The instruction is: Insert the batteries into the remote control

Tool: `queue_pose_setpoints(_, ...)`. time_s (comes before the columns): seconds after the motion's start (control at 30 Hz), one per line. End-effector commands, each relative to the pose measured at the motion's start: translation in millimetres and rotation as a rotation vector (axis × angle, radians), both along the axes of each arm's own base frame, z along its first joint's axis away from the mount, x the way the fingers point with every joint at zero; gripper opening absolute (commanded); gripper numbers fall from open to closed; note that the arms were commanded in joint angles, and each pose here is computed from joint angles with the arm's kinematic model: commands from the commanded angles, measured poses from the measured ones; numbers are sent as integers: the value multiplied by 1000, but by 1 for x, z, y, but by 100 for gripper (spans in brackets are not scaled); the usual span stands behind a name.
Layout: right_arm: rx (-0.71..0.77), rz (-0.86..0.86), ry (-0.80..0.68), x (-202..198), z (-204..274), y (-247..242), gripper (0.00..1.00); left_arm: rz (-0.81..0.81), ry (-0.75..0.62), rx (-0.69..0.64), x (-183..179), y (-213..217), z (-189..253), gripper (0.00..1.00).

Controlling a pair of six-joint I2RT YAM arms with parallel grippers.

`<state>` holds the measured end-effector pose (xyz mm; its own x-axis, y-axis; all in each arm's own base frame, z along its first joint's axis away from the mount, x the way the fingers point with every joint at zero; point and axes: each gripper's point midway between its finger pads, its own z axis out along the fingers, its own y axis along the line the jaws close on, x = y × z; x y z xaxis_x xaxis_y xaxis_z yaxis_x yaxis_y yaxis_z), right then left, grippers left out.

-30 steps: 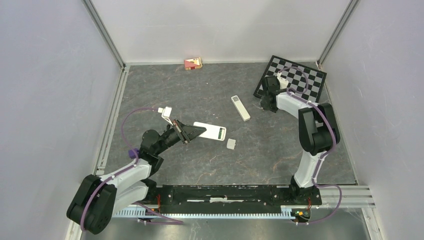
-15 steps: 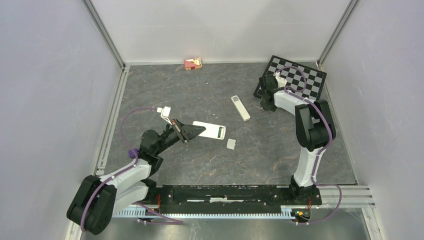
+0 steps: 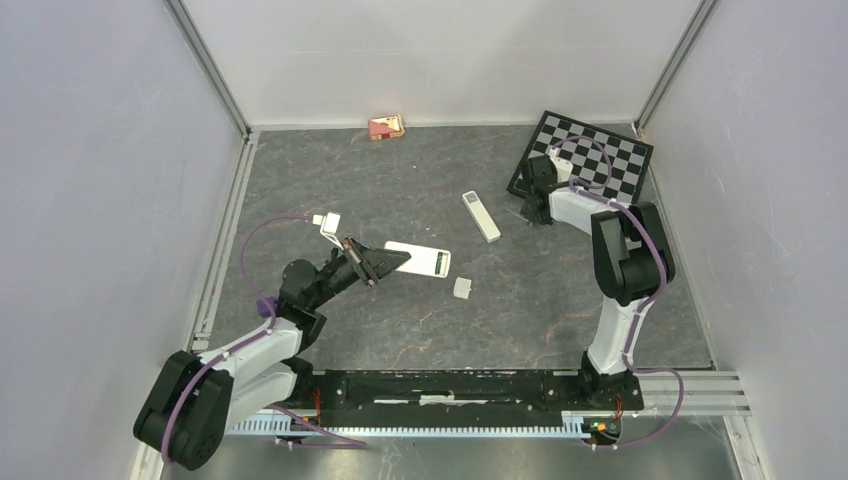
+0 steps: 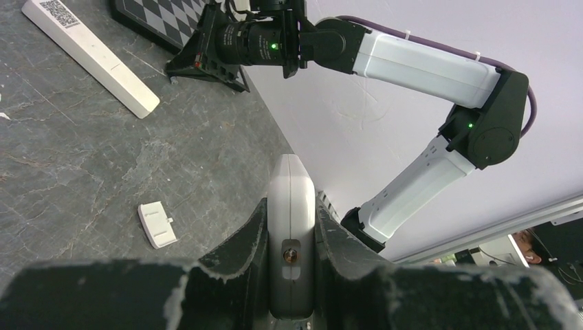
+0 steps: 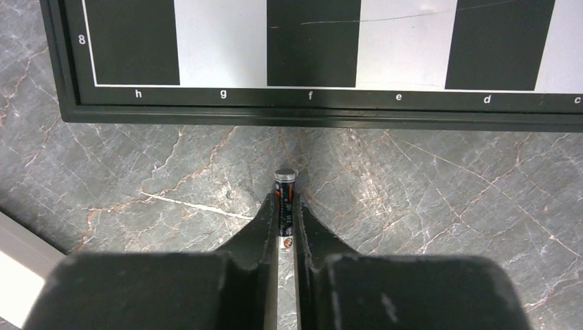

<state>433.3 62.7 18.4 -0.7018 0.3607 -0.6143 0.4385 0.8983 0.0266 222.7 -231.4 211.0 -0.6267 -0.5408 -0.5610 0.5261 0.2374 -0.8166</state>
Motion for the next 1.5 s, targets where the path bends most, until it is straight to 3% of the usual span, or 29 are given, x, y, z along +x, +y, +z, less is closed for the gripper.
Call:
queue_pose_setpoints(0.0,-24,40,48,-17,-4,-5,6,35,-61,-22,4,5,13,2)
queue_pose_setpoints(0.07,-24,59,38,-18,0,-4,0,52,-26,-6,8,5,6,2)
queue_pose_setpoints(0.27,-3,136,18,-31,18,1,0,84,115,77,23,4,-26,2)
queue_pose_setpoints(0.5,116,293,55,-82,19,31,0,2,217,88,29,-12,-48,2)
queue_pose_setpoints(0.9,347,503,-37,-143,76,108,0,-26,388,-77,56,-32,-82,2)
queue_pose_setpoints(1.13,467,606,-59,-160,95,172,0,-9,452,-98,64,-35,-98,2)
queue_pose_setpoints(1.47,474,657,-73,-150,103,206,0,18,505,-96,69,-35,-111,2)
